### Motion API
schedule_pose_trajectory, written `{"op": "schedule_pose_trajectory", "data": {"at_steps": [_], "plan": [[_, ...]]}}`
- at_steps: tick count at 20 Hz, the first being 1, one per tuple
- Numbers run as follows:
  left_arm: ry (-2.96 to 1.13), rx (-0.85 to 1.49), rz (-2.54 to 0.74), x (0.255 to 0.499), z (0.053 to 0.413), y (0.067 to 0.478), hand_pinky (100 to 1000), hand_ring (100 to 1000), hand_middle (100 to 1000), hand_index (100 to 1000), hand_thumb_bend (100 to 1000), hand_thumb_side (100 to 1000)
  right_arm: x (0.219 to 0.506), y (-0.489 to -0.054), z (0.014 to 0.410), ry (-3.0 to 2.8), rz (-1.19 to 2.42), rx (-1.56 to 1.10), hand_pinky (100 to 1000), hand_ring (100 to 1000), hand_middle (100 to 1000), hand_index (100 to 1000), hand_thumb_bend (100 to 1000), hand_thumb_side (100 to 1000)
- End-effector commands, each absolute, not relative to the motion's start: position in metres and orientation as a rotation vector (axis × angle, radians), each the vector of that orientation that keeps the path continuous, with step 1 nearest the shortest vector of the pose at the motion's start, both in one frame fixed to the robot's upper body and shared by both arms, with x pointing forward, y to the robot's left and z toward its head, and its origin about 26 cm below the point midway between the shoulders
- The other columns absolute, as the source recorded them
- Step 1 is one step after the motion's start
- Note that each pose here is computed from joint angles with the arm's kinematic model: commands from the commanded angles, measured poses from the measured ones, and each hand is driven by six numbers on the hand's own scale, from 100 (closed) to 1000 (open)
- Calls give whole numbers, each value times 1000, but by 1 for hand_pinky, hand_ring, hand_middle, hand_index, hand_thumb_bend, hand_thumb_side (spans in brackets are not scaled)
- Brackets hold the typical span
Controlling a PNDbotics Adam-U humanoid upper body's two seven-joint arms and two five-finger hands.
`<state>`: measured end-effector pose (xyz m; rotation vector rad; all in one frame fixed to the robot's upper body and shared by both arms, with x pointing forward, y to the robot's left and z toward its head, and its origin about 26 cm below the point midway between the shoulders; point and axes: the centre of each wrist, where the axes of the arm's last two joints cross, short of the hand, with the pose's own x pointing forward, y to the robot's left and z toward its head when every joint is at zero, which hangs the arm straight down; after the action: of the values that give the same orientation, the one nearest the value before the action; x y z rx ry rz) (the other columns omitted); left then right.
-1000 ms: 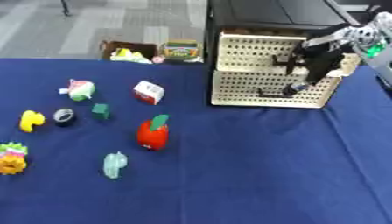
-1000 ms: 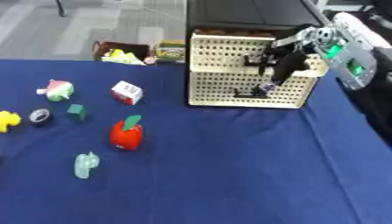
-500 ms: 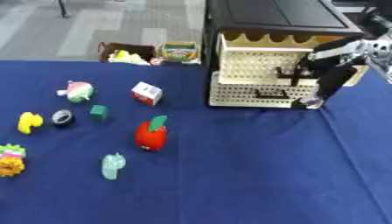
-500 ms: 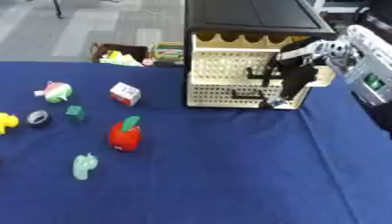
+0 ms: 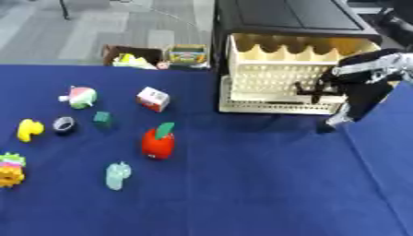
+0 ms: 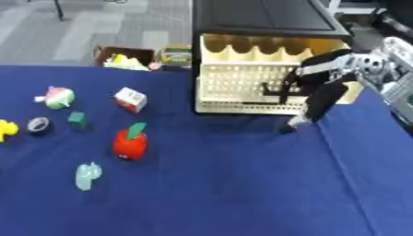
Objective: Pick up objects from table and place into drawer.
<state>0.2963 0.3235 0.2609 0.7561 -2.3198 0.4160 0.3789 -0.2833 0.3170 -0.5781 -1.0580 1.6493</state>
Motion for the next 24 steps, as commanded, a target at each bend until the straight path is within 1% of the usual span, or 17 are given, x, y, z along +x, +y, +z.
{"op": "schedule_pose_trajectory", "data": {"at_steps": [1, 4, 6, 7, 9, 16, 19, 24], "plan": [[-2353, 781, 412, 293, 271, 327, 439, 483, 511, 722, 100, 726, 360, -284, 336, -1077, 1643, -597, 100, 100, 100, 743, 533, 415], [-2354, 780, 412, 293, 271, 326, 439, 483, 511, 722, 100, 726, 353, -282, 336, -1073, 1643, -593, 100, 100, 100, 745, 531, 423], [-2353, 779, 412, 293, 271, 326, 439, 483, 511, 722, 100, 726, 351, -282, 335, -1067, 1636, -592, 100, 100, 100, 782, 537, 431], [-2353, 779, 412, 293, 271, 326, 439, 483, 511, 722, 100, 726, 350, -282, 334, -1063, 1631, -591, 100, 100, 100, 849, 539, 433], [-2353, 780, 412, 293, 271, 326, 439, 483, 512, 723, 100, 726, 349, -282, 334, -1059, 1621, -592, 100, 100, 100, 929, 539, 434], [-2356, 779, 414, 293, 272, 326, 440, 483, 511, 723, 100, 725, 338, -283, 340, -1076, 1600, -600, 100, 100, 100, 958, 557, 450], [-2358, 777, 415, 293, 272, 326, 440, 483, 511, 723, 100, 725, 338, -285, 338, -1059, 1589, -604, 100, 100, 100, 963, 545, 465], [-2357, 778, 416, 293, 272, 326, 440, 483, 511, 723, 100, 724, 338, -285, 338, -1059, 1579, -590, 100, 100, 100, 962, 552, 468]]}}
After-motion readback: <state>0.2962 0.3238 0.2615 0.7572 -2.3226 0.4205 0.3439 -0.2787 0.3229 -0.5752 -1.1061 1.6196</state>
